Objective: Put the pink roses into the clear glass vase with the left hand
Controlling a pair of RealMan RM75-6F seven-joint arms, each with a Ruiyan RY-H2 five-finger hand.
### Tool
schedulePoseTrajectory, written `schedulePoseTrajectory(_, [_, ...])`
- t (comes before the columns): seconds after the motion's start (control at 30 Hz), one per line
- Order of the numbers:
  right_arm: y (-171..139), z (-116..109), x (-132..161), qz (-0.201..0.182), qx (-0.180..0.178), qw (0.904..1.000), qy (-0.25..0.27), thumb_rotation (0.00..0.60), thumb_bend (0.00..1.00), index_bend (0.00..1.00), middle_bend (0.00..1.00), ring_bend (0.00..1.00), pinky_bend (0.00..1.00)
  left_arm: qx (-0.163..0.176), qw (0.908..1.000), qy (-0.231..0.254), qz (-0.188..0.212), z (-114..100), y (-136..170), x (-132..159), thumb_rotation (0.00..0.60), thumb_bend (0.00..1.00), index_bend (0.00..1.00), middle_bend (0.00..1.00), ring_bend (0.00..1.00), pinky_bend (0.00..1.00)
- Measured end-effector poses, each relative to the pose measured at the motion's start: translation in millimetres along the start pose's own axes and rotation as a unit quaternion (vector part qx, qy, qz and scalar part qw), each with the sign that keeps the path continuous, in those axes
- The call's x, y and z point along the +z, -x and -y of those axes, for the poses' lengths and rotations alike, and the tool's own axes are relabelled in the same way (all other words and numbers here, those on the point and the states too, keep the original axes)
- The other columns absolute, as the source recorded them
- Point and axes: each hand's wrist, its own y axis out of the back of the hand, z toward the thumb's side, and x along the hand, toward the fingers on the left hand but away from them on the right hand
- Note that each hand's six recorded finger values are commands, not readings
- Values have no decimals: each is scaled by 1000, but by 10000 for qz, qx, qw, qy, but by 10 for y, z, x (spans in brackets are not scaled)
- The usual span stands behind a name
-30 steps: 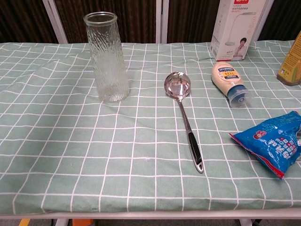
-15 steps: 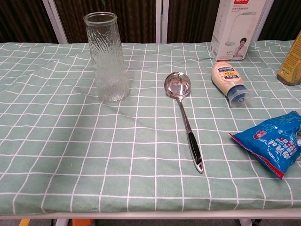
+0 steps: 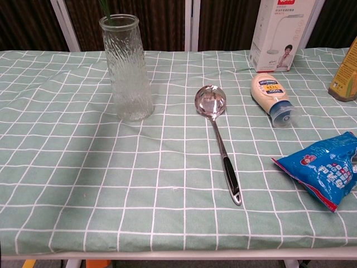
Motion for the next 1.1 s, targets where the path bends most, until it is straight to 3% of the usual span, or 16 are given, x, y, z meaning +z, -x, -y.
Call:
schedulePoseTrajectory(0.1, [4, 17, 1, 3, 17, 10000, -6, 600, 222, 0, 0, 0, 0, -175, 9998, -2, -54, 31, 31, -78, 600, 196, 331, 367, 341, 547])
schedulePoseTrajectory(0.2, [5, 34, 2, 6, 41, 10000, -10, 600, 222, 0, 0, 0, 0, -417, 9991, -18, -118, 69, 62, -144, 600, 148, 190, 186, 171, 374])
schedulePoseTrajectory(0.27, [5, 44, -3, 20, 65, 10000, -18, 600, 222, 0, 0, 0, 0, -650, 9975, -89, -249, 98, 92, -215, 600, 120, 156, 118, 86, 256])
schedulePoseTrajectory(0.37, [4, 40, -10, 42, 70, 10000, -25, 600, 223, 0, 0, 0, 0, -918, 9946, -269, -407, 78, 129, -292, 600, 96, 128, 55, 38, 173])
schedulePoseTrajectory(0.73, [-6, 11, 18, 20, 32, 10000, -49, 600, 222, 0, 0, 0, 0, -714, 9959, -555, 23, -320, 164, -53, 600, 62, 122, 42, 32, 139])
schedulePoseTrajectory(0.93, [-5, 23, 57, -27, 39, 10000, -61, 600, 222, 0, 0, 0, 0, -293, 9962, -796, 214, -764, 161, 145, 600, 60, 122, 46, 32, 139])
schedulePoseTrajectory(1.1, [-10, 11, 86, -68, 13, 10000, -56, 600, 222, 0, 0, 0, 0, 6, 9896, -1436, 43, -1245, 313, 49, 600, 61, 128, 47, 32, 138])
